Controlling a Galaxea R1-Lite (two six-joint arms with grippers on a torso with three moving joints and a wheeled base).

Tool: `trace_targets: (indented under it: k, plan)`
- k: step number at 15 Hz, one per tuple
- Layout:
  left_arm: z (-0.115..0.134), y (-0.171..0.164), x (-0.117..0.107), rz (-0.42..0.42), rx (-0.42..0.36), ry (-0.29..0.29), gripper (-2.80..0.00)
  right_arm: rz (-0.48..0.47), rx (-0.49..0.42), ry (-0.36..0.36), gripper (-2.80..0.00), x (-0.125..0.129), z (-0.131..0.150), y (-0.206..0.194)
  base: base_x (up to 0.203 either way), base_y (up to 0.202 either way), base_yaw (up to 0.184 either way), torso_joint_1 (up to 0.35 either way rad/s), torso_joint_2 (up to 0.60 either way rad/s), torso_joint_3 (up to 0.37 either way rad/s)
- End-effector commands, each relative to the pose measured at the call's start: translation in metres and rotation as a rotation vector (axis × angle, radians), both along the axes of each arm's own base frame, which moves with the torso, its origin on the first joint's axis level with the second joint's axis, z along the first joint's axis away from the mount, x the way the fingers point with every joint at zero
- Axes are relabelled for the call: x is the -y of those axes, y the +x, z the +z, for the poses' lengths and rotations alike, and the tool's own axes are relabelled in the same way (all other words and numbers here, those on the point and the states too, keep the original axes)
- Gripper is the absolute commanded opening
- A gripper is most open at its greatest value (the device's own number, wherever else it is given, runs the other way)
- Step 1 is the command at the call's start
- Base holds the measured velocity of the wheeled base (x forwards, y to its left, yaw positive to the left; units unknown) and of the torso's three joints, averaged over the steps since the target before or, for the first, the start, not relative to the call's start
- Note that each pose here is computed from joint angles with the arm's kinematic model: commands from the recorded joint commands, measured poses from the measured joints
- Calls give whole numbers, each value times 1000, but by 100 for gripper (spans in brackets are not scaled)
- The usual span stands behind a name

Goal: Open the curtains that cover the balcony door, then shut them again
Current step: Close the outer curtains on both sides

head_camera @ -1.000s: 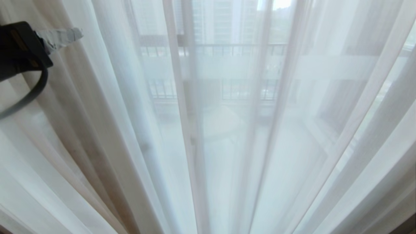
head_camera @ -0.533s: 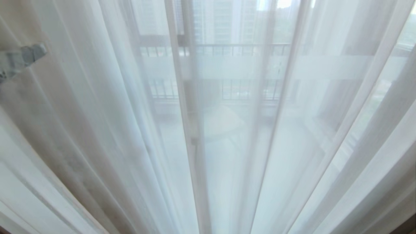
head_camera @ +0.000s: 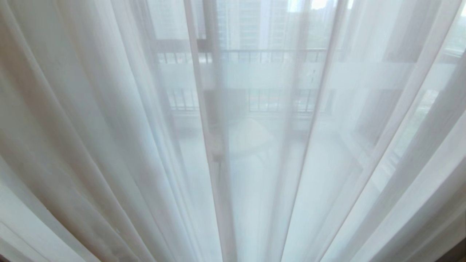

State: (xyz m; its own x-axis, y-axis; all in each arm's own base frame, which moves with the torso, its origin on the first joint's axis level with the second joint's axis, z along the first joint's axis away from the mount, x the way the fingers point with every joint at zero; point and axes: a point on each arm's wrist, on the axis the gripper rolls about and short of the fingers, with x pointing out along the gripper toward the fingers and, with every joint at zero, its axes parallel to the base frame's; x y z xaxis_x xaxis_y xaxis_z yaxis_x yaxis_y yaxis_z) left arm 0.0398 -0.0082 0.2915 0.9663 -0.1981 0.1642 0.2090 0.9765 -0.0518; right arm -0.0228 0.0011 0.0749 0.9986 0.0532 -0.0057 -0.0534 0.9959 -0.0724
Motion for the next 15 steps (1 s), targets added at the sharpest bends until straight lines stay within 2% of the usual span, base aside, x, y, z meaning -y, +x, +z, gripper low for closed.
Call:
trace_targets:
  k: [1,5,9,10,11,15]
  plan:
    - [1,-14,-3,6,49,-11,0,1,1,-1,-280,0,0,0,0,0,0,0,0,0]
    - [-1,-17,-4,14,62,39,0,1,1,-1,-280,0,0,0,0,0,0,0,0,0]
    - [-4,-16,-3,14,53,42,0,2,0,-1,-280,0,0,0,0,0,0,0,0,0]
    - [-3,-15,-3,14,52,42,-37,2,0,-1,-280,0,0,0,0,0,0,0,0,0]
    - [-3,-14,-3,14,50,43,-280,2,1,-1,-280,0,0,0,0,0,0,0,0,0]
    - [-9,-12,-3,15,28,51,-280,2,0,-1,-280,0,0,0,0,0,0,0,0,0]
